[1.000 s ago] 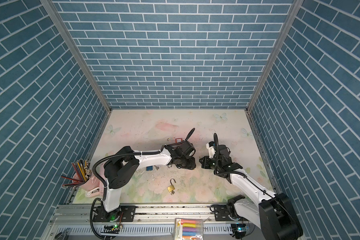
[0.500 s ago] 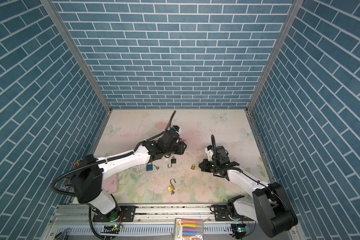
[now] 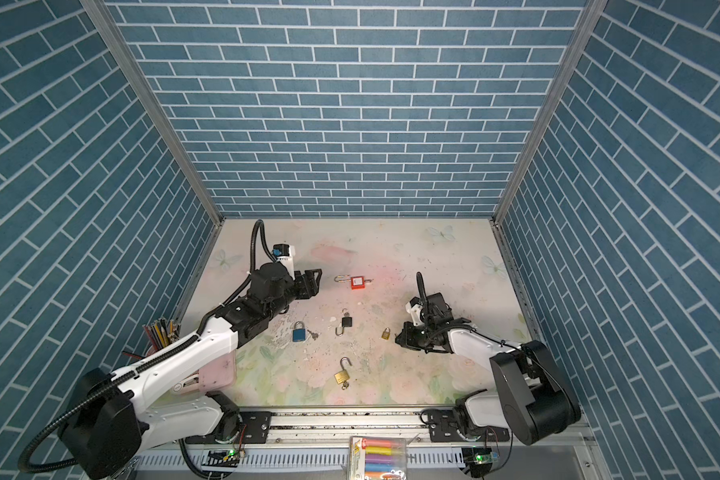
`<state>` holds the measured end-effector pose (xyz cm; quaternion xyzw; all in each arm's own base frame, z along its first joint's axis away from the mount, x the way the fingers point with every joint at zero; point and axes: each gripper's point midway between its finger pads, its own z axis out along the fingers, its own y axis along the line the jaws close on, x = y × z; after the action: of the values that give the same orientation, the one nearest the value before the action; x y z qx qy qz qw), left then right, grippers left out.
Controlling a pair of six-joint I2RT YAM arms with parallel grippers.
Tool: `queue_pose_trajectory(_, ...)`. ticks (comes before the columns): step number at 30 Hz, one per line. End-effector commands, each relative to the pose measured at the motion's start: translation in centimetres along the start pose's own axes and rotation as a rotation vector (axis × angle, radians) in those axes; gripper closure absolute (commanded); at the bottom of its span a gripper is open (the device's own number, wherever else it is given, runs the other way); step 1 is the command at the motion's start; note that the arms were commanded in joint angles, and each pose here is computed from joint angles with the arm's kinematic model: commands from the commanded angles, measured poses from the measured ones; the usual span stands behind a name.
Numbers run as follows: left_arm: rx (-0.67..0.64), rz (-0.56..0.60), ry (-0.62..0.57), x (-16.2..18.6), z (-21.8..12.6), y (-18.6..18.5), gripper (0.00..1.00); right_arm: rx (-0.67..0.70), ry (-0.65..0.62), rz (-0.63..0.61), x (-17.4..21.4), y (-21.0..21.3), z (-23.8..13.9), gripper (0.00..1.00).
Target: Lock with the key
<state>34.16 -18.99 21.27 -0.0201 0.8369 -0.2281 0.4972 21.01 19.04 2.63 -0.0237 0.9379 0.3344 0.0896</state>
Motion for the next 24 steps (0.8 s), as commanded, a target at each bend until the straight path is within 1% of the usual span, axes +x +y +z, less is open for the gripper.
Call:
queue_pose_trajectory(1, 0.018, -0.015, -0.079, -1.5, -0.7, 0.5, 0.26, -0.016, 0.028, 0.01, -0.1, 0.8, 0.3, 1.0)
queue_pose_trajectory(5, 0.023, -0.053, -0.082, -1.4, -0.8, 1.2, 0.26, -0.011, 0.039, 0.0, -0.1, 1.0, 0.7, 1.0)
queue_pose_trajectory(24, 0.028, -0.041, -0.066, -1.1, -0.6, 1.2, 0.26, 0.021, 0.036, -0.007, -1.0, 0.5, 1.6, 1.0)
